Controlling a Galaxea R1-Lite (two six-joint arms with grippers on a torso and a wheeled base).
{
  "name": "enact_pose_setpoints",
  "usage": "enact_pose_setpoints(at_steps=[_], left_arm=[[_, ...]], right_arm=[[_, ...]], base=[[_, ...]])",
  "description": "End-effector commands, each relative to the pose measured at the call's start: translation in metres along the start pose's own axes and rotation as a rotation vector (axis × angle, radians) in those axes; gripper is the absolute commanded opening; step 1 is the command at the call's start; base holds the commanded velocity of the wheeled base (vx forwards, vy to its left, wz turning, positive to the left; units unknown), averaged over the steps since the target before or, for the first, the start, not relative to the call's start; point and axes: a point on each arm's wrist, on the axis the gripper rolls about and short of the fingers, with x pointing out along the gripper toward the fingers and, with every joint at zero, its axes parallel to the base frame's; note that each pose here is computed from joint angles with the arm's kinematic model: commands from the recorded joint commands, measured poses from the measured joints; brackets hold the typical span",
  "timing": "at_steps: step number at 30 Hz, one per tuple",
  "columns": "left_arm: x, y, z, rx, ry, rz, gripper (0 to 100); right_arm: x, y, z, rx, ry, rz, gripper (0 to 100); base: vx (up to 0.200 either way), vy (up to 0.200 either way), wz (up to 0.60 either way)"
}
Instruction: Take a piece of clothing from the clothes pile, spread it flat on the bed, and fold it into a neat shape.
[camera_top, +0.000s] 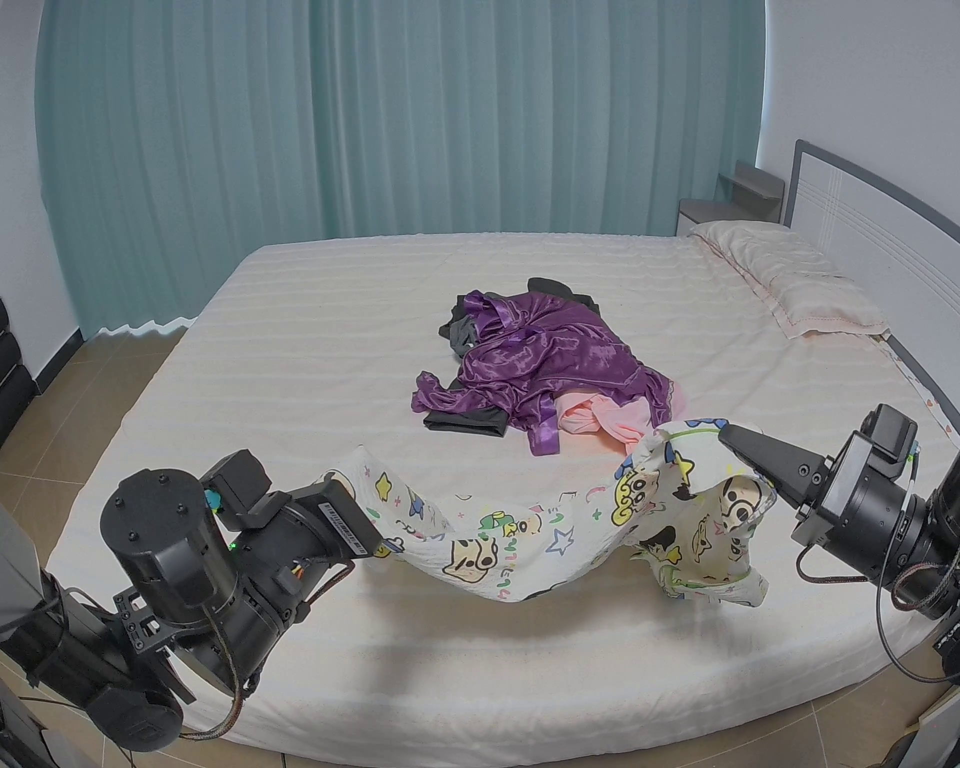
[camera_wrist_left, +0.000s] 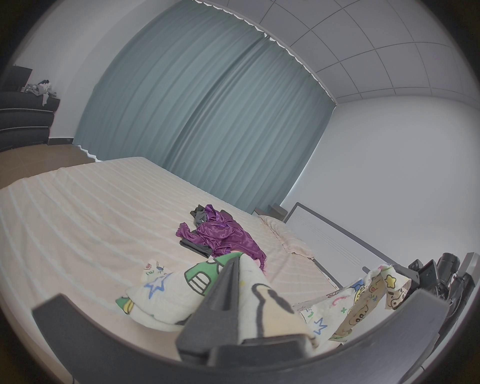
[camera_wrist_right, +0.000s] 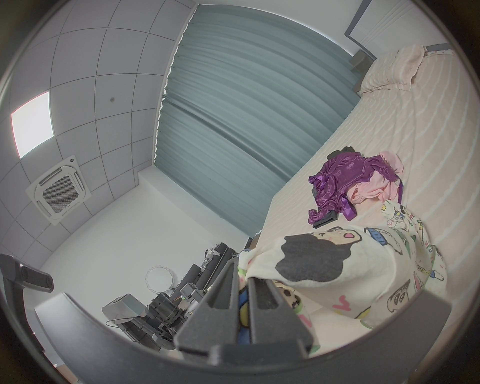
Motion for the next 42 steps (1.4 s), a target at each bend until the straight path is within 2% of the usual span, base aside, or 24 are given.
enact_pose_setpoints(at_steps=[1, 25, 38, 42], left_arm=[[-0.002, -0.001, 0.004, -0.004, -0.013, -0.006, 0], [-0.005, 0.001, 0.001, 0.003, 0.001, 0.003, 0], [-0.008, 0.0, 0.007, -0.006, -0.018, -0.005, 0], [-0.009, 0.002, 0.012, -0.012, -0.038, 0.001, 0]], right_arm=[[0.002, -0.002, 0.0, 0.002, 0.0, -0.006, 0], [0.009, -0.011, -0.001, 0.004, 0.007, -0.046, 0], [0.007, -0.007, 0.007, -0.005, -0.036, -0.032, 0], [0.003, -0.005, 0.012, -0.01, -0.058, -0.024, 0]], base=[[0.0, 0.2, 0.0], [0.0, 0.2, 0.0], [0.0, 0.2, 0.0], [0.0, 0.0, 0.0]])
